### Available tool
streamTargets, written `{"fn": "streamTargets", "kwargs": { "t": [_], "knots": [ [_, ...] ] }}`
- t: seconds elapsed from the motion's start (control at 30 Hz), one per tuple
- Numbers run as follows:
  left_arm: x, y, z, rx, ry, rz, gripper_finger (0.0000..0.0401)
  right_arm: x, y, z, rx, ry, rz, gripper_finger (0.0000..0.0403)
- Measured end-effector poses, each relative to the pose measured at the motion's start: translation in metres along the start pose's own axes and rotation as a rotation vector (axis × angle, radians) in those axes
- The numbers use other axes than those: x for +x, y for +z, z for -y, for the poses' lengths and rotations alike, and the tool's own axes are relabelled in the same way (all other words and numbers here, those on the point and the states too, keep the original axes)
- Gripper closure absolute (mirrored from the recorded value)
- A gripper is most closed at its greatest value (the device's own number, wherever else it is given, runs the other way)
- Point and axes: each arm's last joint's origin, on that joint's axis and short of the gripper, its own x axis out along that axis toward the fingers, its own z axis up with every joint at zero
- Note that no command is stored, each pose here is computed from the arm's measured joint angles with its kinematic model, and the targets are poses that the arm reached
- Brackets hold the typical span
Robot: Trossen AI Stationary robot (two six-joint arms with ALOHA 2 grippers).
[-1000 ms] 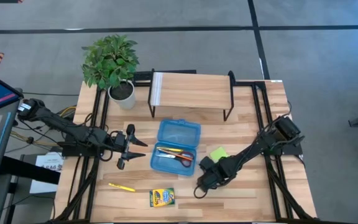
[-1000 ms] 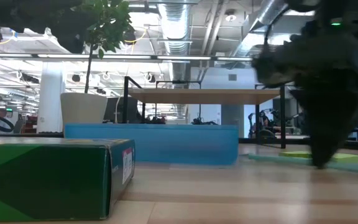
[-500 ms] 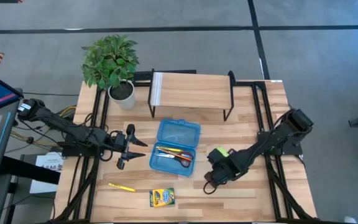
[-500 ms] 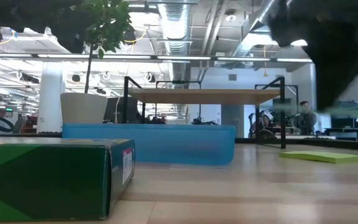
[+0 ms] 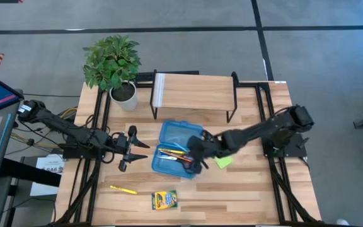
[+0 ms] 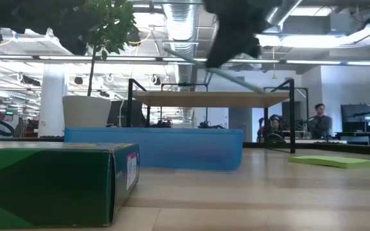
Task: Pack school essentials
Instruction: Put the blue pencil into the blue supply box, then put the green sticky notes into the blue supply box
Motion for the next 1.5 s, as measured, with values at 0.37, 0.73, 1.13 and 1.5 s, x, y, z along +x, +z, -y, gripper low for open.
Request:
{"fn": "streamTargets", "kwargs": {
  "t": [0.37, 0.73, 1.13, 1.5],
  "knots": [
    [0.0, 0.0, 0.0, 0.008, -0.001, -0.003, 0.0227, 0.048, 0.043, -0.007, -0.295, -0.063, -0.141, 0.0386],
    [0.0, -0.001, 0.0, 0.012, -0.005, -0.007, 0.0227, 0.109, 0.039, -0.001, -0.339, -0.137, -0.351, 0.0383],
    [0.0, -0.001, 0.0, 0.012, -0.004, -0.007, 0.0227, 0.112, 0.04, 0.0, -0.338, -0.103, -0.364, 0.0348],
    [0.0, -0.001, 0.0, 0.012, -0.004, -0.007, 0.0227, 0.111, 0.039, 0.0, -0.333, -0.111, -0.381, 0.0265]
  ]
}}
